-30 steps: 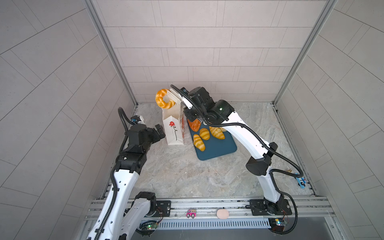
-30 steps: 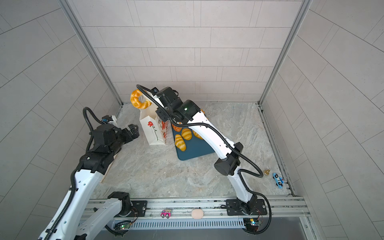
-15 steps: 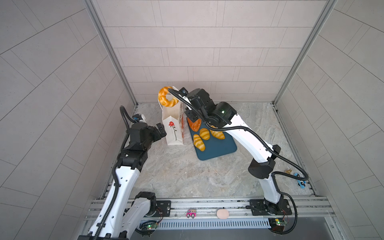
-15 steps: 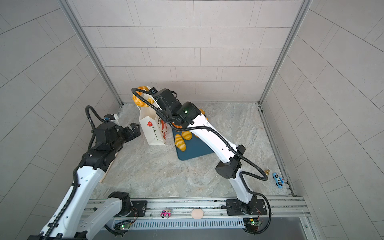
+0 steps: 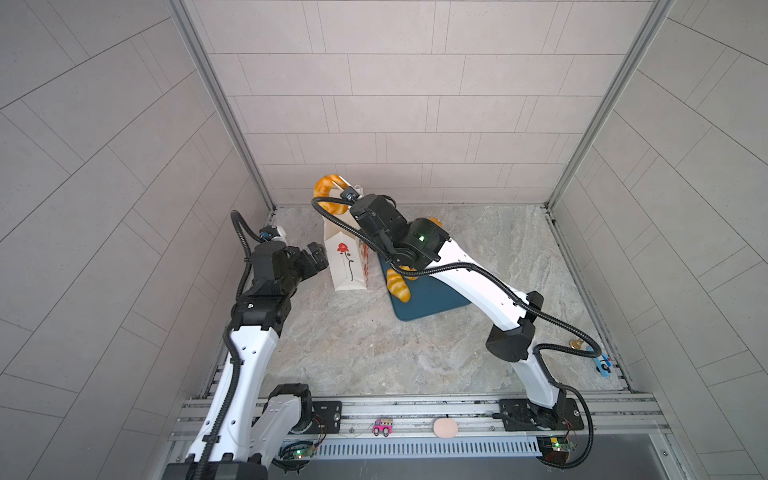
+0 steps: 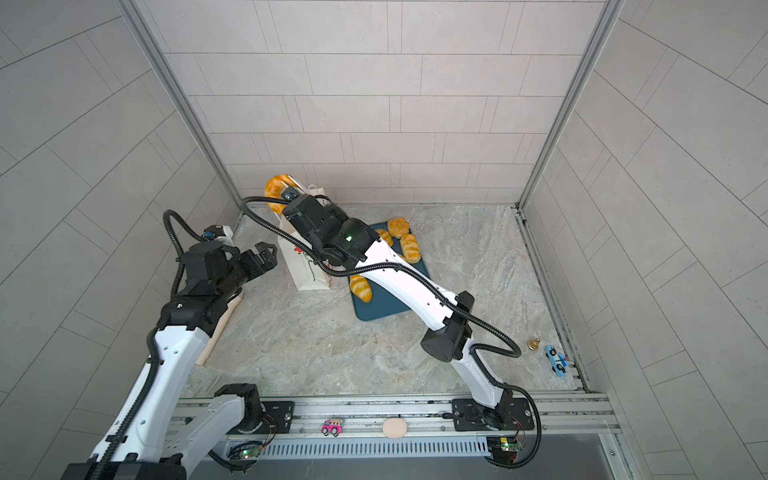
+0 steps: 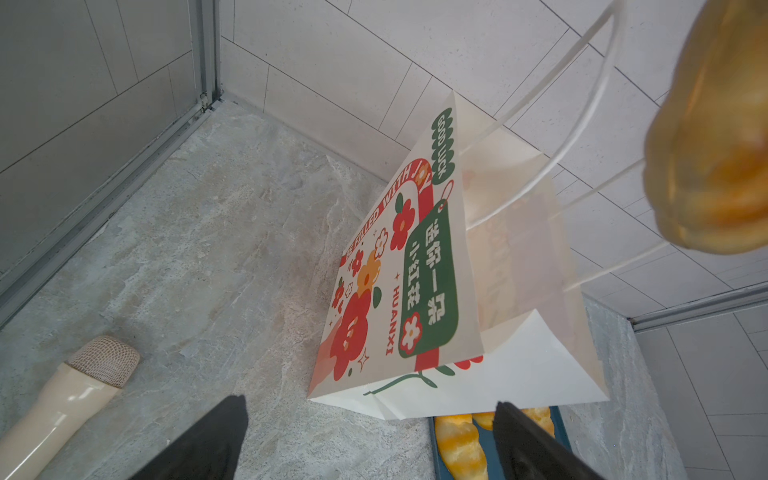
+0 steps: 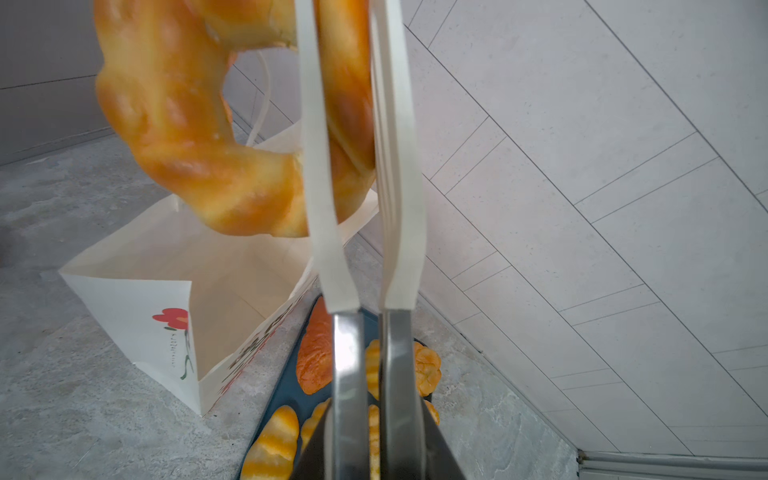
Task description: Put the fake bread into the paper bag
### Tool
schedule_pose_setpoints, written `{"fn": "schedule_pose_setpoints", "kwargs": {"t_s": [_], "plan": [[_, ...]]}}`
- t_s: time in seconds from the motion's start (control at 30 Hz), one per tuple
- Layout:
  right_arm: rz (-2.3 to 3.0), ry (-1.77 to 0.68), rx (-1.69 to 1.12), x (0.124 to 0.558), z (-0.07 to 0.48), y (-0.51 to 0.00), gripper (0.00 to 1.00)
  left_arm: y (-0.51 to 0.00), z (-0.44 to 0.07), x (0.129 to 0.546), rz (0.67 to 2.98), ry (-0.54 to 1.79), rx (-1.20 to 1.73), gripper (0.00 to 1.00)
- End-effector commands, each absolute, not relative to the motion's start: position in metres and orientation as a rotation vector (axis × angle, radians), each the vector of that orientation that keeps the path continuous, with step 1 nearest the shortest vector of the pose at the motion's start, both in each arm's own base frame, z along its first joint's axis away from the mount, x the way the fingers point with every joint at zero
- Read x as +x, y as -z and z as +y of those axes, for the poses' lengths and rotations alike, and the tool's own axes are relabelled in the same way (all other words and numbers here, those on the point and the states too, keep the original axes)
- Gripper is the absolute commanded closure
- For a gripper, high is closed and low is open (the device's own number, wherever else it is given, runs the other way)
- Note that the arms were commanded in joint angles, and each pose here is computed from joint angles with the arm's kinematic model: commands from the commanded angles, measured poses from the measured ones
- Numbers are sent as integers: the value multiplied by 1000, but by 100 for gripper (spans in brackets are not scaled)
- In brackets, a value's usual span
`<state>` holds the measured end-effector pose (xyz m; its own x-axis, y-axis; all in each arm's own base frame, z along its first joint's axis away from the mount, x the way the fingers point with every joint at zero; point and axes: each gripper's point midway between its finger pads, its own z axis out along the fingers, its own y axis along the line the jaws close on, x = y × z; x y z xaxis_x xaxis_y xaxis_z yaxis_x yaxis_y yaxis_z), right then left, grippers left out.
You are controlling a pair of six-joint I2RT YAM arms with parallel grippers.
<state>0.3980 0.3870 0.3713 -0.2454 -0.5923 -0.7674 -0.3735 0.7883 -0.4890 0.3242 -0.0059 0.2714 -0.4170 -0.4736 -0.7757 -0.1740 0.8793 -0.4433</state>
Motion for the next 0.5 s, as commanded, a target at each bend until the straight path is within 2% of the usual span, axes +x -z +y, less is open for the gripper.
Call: {"fn": "schedule_pose_setpoints", "kwargs": {"t_s": [0.0, 0.23, 0.47], "plan": [[1833, 334, -626, 407, 375, -385, 73, -293, -10, 329, 1933, 414, -450, 0], [1836, 392, -651, 411, 374, -375, 73, -315, -13, 344, 1887, 445, -430, 0], [1849, 442, -668, 410, 369, -369, 73, -338, -33, 372, 1841, 609, -382, 1]]}}
